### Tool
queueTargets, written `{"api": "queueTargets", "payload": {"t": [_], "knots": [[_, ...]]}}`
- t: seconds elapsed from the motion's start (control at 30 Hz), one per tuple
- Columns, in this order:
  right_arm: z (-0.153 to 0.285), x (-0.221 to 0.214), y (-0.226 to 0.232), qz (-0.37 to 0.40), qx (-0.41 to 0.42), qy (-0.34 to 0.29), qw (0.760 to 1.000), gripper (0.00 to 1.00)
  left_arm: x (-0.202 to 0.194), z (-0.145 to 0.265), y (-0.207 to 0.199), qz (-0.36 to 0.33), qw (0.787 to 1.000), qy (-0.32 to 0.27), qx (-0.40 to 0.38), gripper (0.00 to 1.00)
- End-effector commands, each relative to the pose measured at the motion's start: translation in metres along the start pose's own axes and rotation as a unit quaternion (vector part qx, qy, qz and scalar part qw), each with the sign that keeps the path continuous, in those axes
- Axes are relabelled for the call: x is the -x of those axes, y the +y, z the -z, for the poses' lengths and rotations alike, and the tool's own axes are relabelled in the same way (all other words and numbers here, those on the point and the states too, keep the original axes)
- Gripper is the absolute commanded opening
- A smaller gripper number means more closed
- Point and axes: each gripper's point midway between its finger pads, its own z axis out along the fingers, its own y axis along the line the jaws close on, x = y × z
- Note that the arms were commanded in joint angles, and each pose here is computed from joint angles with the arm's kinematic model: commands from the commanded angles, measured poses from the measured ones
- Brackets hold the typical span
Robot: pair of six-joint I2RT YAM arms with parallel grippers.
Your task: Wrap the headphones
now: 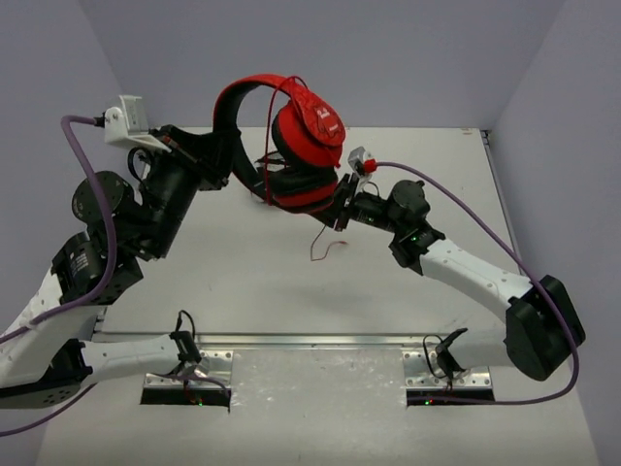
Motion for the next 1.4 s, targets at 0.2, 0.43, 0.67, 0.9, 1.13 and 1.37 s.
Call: {"api": "queueTargets", "payload": {"t": [0.2,0.43,0.67,0.9,1.13,1.37], "knots": [[-0.013,-0.048,0.046,0.002,0.048,0.015,0.999,0.01,0.064,-0.045,-0.017,0.053,0.988,-0.102,0.105,0.00],[-0.008,-0.075,0.083,0.020,0.077,0.045,0.996,0.01,0.054,-0.089,0.009,0.035,0.981,-0.105,0.161,0.00],[-0.006,-0.092,0.101,0.090,0.036,0.117,0.988,0.01,-0.001,-0.129,0.092,-0.002,0.963,-0.066,0.261,0.00],[-0.009,-0.109,0.119,0.125,0.035,0.210,0.969,0.01,-0.065,-0.152,0.207,0.081,0.943,0.000,0.323,0.00],[-0.007,-0.123,0.115,0.163,0.021,0.283,0.945,0.01,-0.096,-0.147,0.242,0.119,0.935,0.025,0.332,0.00],[0.005,-0.150,0.103,0.168,0.008,0.316,0.934,0.01,-0.075,-0.139,0.275,0.172,0.927,0.016,0.334,0.00]]}}
